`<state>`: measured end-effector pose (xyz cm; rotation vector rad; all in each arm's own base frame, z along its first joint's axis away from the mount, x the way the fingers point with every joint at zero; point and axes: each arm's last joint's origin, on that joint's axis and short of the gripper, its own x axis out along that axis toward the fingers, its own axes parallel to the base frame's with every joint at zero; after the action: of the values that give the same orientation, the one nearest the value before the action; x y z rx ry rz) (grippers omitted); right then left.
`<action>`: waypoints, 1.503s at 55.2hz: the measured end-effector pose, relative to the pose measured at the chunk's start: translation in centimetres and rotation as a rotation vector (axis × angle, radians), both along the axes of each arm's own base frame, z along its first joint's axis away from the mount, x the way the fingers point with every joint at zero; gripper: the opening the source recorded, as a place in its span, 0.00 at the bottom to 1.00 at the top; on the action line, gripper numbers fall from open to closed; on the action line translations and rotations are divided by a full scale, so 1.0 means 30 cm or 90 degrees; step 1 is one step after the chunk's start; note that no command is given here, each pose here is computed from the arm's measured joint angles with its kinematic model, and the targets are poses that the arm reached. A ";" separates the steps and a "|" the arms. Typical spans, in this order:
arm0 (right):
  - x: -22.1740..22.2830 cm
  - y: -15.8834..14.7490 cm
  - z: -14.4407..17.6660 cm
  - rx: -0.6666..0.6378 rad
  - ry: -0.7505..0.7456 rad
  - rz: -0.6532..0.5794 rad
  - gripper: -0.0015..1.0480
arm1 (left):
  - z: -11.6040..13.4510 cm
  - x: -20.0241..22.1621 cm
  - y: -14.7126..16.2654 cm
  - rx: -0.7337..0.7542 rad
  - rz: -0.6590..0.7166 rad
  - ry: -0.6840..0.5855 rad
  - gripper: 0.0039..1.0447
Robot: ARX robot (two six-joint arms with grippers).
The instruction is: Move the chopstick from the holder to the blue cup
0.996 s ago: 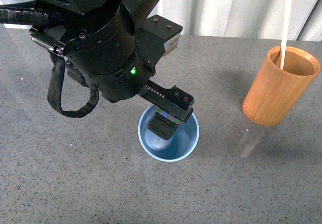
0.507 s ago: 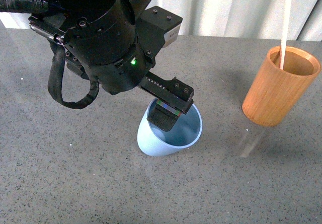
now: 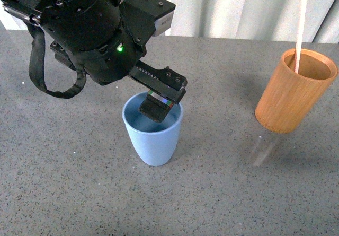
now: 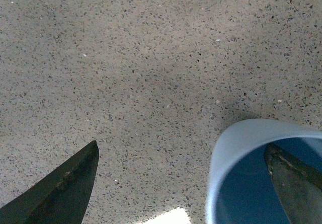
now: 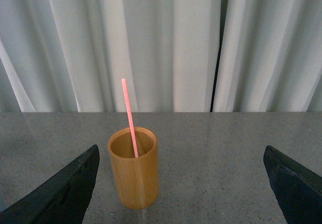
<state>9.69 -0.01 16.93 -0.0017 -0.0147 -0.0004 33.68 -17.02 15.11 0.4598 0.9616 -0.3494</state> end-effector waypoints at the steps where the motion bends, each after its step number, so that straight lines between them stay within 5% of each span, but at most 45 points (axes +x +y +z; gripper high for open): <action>1: 0.000 0.000 0.000 0.000 0.000 0.000 0.90 | 0.003 0.001 0.003 0.000 0.001 -0.001 0.94; 18: 0.000 0.000 0.000 0.000 0.000 0.000 0.90 | 0.084 0.009 0.077 -0.001 0.020 -0.028 0.94; 29: 0.000 0.000 0.000 0.000 0.000 0.000 0.90 | 0.223 -0.030 0.192 -0.022 0.051 -0.066 0.94; 34: 0.000 0.000 0.000 0.000 0.000 0.000 0.90 | 0.285 -0.064 0.266 -0.055 0.088 -0.121 0.94; 38: 0.000 0.000 0.000 0.000 0.000 0.000 0.90 | 0.326 -0.117 0.329 -0.088 0.139 -0.241 0.94; 47: 0.000 0.000 0.000 0.000 0.000 0.000 0.90 | 0.363 -0.148 0.350 -0.116 0.164 -0.305 0.93; 52: 0.000 0.000 0.000 0.000 0.000 0.000 0.90 | 0.273 -0.187 0.376 -0.220 0.206 -0.491 0.73; 58: 0.000 0.000 0.000 0.000 0.000 0.000 0.90 | 0.246 -0.271 0.421 -0.276 0.212 -0.592 0.54; 73: 0.000 0.000 0.000 0.000 0.000 0.000 0.90 | 0.163 -0.425 0.492 -0.290 0.216 -0.600 0.06; 83: 0.000 0.000 0.000 0.000 0.000 0.000 0.90 | 0.138 -0.490 0.518 -0.293 0.224 -0.610 0.03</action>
<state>9.69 -0.01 16.93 -0.0017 -0.0147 -0.0004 18.97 -1.48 19.26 -0.0013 0.0044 0.0011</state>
